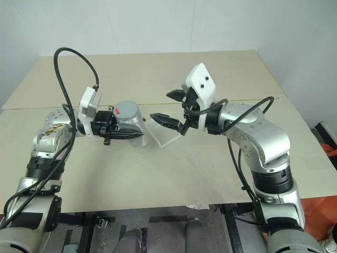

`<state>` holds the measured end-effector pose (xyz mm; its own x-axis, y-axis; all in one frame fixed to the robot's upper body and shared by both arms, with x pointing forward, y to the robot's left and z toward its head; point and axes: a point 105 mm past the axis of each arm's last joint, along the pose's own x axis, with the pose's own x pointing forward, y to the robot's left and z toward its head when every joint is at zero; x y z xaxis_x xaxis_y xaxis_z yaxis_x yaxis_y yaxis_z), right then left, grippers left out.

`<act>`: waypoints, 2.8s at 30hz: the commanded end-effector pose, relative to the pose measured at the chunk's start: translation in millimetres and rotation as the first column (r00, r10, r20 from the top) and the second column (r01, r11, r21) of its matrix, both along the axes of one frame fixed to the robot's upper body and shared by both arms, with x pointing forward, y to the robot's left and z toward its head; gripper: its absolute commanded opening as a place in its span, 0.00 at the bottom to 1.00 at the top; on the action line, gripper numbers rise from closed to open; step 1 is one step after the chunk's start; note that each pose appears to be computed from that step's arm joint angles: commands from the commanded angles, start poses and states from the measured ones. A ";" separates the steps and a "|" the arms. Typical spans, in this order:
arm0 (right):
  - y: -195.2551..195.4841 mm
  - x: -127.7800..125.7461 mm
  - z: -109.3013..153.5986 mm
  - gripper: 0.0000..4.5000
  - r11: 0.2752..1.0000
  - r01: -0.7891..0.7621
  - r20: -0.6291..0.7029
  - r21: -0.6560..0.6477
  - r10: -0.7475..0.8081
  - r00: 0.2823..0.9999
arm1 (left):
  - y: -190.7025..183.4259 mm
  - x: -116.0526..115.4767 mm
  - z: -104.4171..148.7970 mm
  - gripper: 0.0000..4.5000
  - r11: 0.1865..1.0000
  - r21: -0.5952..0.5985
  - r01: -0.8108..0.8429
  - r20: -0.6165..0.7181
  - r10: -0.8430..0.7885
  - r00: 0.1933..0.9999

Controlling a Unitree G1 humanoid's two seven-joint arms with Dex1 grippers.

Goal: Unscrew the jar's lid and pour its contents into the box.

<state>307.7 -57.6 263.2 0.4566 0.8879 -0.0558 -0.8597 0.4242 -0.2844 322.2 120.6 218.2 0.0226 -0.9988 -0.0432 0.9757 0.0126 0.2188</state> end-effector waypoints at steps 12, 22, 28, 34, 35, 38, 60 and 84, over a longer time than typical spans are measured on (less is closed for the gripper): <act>48.3 -26.2 22.5 1.00 0.991 -0.129 0.051 0.038 0.127 0.991 | -9.1 -6.0 1.8 0.43 1.000 0.011 0.017 0.060 -0.018 0.998; 61.6 -22.6 20.3 1.00 0.990 -0.127 0.019 0.056 0.126 0.992 | -8.1 -7.4 1.7 0.43 1.000 0.006 0.008 0.062 -0.008 0.998; 63.9 -20.3 17.3 1.00 0.991 -0.124 -0.006 0.056 0.124 0.992 | -7.2 -8.6 1.9 0.43 1.000 0.006 0.003 0.067 -0.003 0.998; 65.9 -23.1 16.1 0.79 0.989 -0.139 -0.019 0.052 0.140 0.990 | -5.3 -9.6 0.8 0.43 1.000 0.004 -0.006 0.070 0.006 0.998; 65.6 -23.5 14.7 0.72 0.989 -0.143 -0.023 0.043 0.144 0.989 | -5.2 -9.5 0.7 0.43 1.000 0.004 -0.007 0.070 0.007 0.998; 65.0 -23.9 12.8 0.61 0.988 -0.147 -0.033 0.036 0.148 0.988 | -5.0 -9.1 0.5 0.43 1.000 0.004 -0.010 0.072 0.010 0.997; -80.1 53.1 -19.6 0.61 0.763 0.625 -0.200 0.164 -0.595 0.778 | 22.1 1.7 10.0 0.43 0.977 -0.044 -0.210 0.078 0.213 0.974; -91.5 23.7 -42.3 1.00 0.865 0.502 -0.212 -0.027 -0.495 0.843 | -1.5 89.7 31.4 0.43 0.684 -0.180 -0.707 0.588 0.651 0.481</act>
<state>344.0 -158.9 200.7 0.8660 0.4539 -0.2101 -0.4831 0.8678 -0.1164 406.1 123.9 233.4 0.7161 -0.6928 0.0848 0.5267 0.6161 0.5857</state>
